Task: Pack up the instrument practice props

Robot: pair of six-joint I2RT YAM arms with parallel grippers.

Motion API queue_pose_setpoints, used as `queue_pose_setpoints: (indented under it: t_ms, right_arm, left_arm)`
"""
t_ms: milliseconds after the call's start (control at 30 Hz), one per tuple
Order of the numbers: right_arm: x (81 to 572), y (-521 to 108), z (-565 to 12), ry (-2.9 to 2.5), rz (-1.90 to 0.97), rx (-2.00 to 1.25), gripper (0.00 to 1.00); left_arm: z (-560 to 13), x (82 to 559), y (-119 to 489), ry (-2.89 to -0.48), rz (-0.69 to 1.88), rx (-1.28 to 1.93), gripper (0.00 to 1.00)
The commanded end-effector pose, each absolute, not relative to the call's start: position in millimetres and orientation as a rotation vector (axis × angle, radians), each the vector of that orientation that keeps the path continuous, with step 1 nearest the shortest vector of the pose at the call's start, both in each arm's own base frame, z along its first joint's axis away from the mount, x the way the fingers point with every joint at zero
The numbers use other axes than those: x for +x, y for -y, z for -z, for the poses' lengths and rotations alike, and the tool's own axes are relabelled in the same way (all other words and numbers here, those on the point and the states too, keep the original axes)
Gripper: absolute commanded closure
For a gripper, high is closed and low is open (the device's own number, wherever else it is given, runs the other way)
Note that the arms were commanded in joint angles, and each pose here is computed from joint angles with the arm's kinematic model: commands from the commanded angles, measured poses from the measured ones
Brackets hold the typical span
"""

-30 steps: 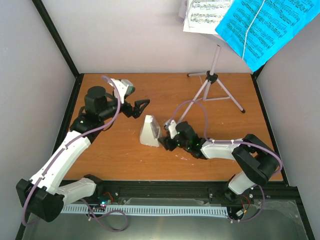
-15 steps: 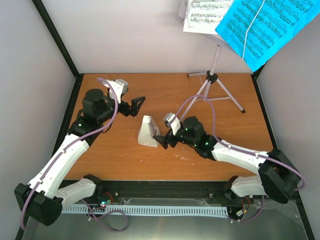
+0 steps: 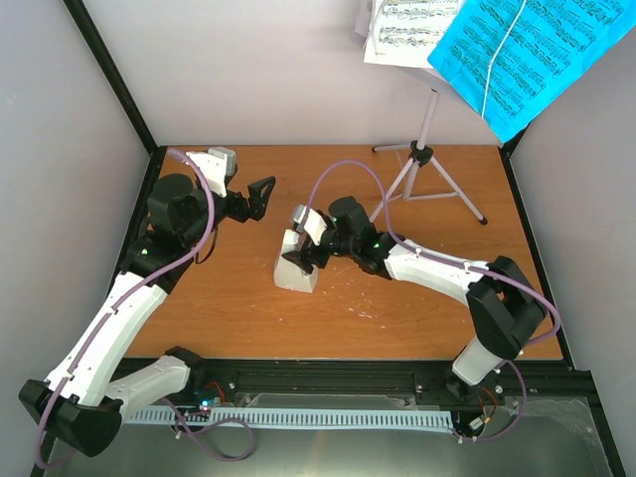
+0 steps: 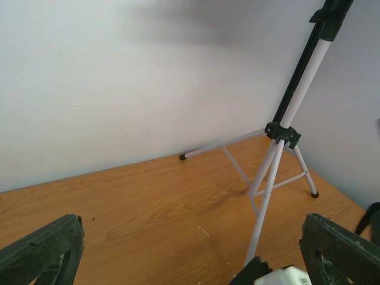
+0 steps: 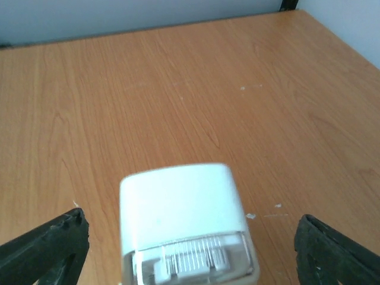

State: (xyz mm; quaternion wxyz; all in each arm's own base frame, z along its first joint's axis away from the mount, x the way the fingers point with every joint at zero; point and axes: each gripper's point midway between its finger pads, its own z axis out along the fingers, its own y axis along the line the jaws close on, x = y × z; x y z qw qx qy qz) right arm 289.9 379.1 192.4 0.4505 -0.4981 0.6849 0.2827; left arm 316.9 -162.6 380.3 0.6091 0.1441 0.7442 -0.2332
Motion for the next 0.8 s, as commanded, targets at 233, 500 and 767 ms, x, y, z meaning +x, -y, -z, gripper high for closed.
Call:
queue_pose_setpoints:
  t_ms: [233,500,767]
  right_arm:
    - [315,-378,-171,-1.774,-0.644,-1.085,0.44]
    - [364,-393,-181,-1.852,-0.389,-0.641,0.43]
    - [413,-443,-169,-1.898,-0.361,-0.402,0.41]
  left_arm:
    - [-392,328,127,-1.756,0.399,0.143,0.01]
    - [-400,328,125,-1.731,0.375,0.155,0.01]
    - [-388,321,135,-1.758,0.452,0.180,0.00]
